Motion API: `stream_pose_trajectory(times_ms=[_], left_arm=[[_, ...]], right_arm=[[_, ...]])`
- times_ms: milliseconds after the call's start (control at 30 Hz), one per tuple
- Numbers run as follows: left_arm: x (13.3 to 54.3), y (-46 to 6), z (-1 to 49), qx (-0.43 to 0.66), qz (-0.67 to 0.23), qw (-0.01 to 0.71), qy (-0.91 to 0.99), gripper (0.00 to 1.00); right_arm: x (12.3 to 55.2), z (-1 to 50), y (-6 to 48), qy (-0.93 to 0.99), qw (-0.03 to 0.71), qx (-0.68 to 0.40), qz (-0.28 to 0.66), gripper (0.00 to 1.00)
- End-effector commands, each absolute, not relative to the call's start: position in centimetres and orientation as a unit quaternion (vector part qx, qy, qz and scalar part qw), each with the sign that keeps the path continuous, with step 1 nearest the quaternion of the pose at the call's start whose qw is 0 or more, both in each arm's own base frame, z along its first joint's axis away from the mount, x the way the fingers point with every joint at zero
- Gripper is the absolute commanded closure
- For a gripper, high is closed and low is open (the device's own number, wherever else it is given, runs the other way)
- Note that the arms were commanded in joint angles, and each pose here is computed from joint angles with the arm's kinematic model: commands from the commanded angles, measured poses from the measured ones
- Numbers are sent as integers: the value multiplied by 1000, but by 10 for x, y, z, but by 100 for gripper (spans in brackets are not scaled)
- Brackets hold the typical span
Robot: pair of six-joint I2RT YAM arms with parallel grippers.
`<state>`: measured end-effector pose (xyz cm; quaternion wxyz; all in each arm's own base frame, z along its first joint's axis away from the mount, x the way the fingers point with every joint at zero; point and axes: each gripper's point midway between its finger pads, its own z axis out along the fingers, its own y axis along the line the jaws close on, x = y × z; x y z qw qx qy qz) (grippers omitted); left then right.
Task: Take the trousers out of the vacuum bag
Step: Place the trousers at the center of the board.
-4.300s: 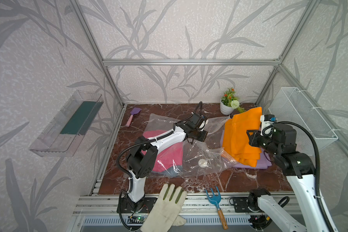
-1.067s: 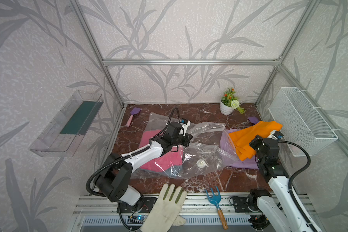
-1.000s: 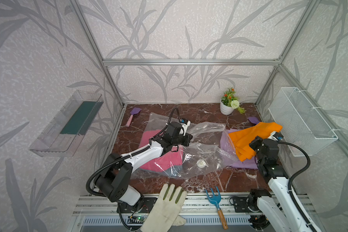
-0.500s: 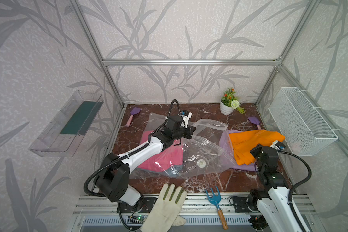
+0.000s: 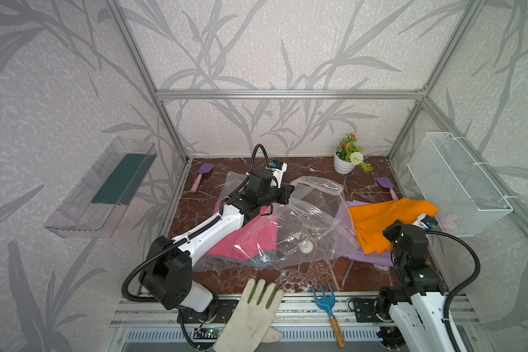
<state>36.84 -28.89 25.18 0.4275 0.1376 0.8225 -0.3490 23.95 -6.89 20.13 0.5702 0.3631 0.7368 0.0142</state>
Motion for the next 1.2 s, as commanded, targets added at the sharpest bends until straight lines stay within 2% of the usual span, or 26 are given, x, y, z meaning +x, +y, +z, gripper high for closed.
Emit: stream_pose_trajectory(times_ms=[0, 367, 833, 1167], left_arm=[[372, -279, 291, 124, -357, 472, 797, 100], [375, -260, 288, 90, -325, 489, 805, 100], [379, -247, 293, 63, -321, 506, 798, 100], [381, -242, 292, 55, -317, 508, 799, 100]], right_arm=[[231, 269, -81, 676, 645, 356, -5, 100], [249, 271, -70, 679, 644, 351, 39, 100], [311, 333, -34, 640, 676, 328, 159, 100], [337, 353, -28, 608, 699, 328, 186, 100]])
